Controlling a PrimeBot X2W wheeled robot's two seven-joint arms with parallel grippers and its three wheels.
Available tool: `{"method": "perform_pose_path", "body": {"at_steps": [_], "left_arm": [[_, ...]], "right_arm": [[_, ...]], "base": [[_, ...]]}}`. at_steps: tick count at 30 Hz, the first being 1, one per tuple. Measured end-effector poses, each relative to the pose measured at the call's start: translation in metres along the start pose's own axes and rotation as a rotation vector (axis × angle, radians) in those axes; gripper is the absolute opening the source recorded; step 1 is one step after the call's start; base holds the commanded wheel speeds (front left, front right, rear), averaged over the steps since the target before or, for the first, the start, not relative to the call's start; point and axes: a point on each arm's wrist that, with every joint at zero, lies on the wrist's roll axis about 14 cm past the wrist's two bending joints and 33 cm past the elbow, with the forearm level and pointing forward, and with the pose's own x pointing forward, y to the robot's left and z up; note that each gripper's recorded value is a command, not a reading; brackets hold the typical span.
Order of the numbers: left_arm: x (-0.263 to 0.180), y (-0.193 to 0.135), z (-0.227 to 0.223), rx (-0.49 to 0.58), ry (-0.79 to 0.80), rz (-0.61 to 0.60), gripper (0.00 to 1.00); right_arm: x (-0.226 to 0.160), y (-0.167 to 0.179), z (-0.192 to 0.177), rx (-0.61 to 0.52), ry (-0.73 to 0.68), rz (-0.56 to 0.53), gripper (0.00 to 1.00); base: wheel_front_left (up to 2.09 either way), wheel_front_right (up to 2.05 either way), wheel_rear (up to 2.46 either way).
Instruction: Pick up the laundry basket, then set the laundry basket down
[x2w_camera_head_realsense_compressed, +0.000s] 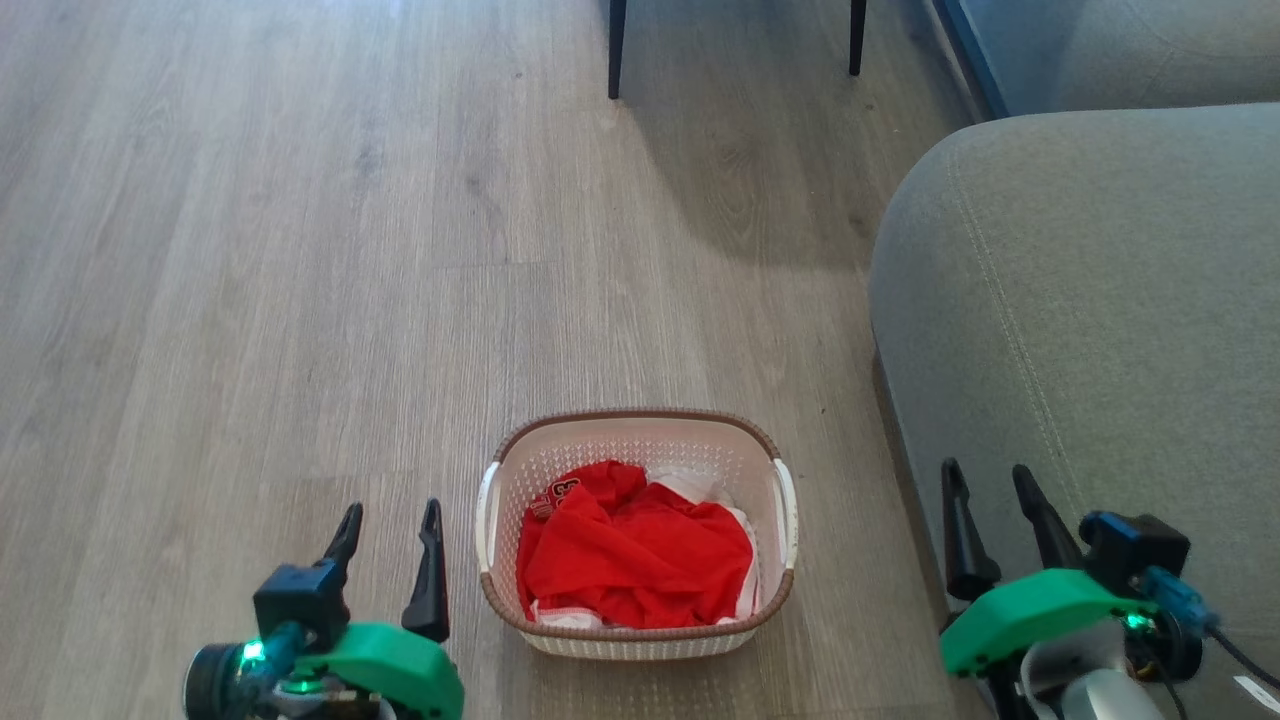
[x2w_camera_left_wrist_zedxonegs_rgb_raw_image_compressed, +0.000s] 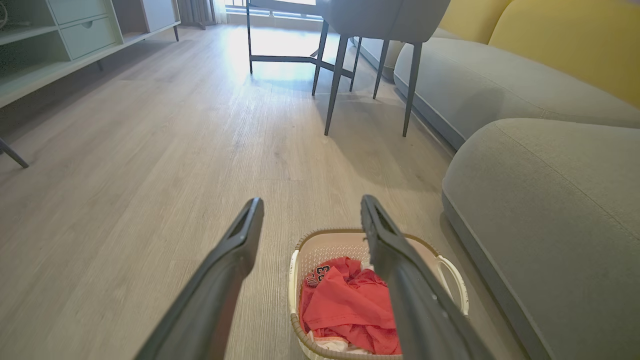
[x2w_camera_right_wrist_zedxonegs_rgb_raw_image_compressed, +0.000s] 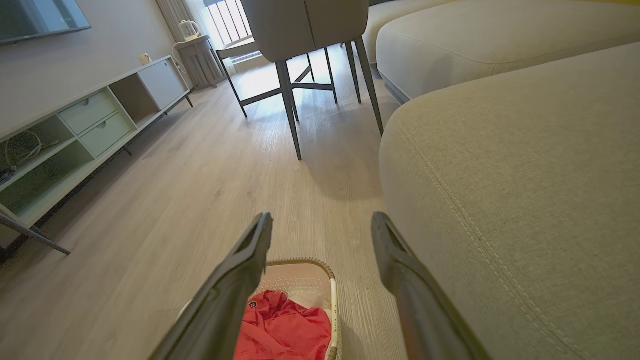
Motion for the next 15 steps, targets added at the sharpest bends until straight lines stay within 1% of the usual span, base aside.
{"method": "perform_pose_path", "body": {"at_steps": [15], "left_arm": [[-0.001,-0.009,0.007,0.189,-0.063,-0.047,1.00]], "right_arm": [[0.001,0.016,0.002,-0.176,-0.025,0.071,1.00]], "base": [[0.00,0.00,0.00]]}}
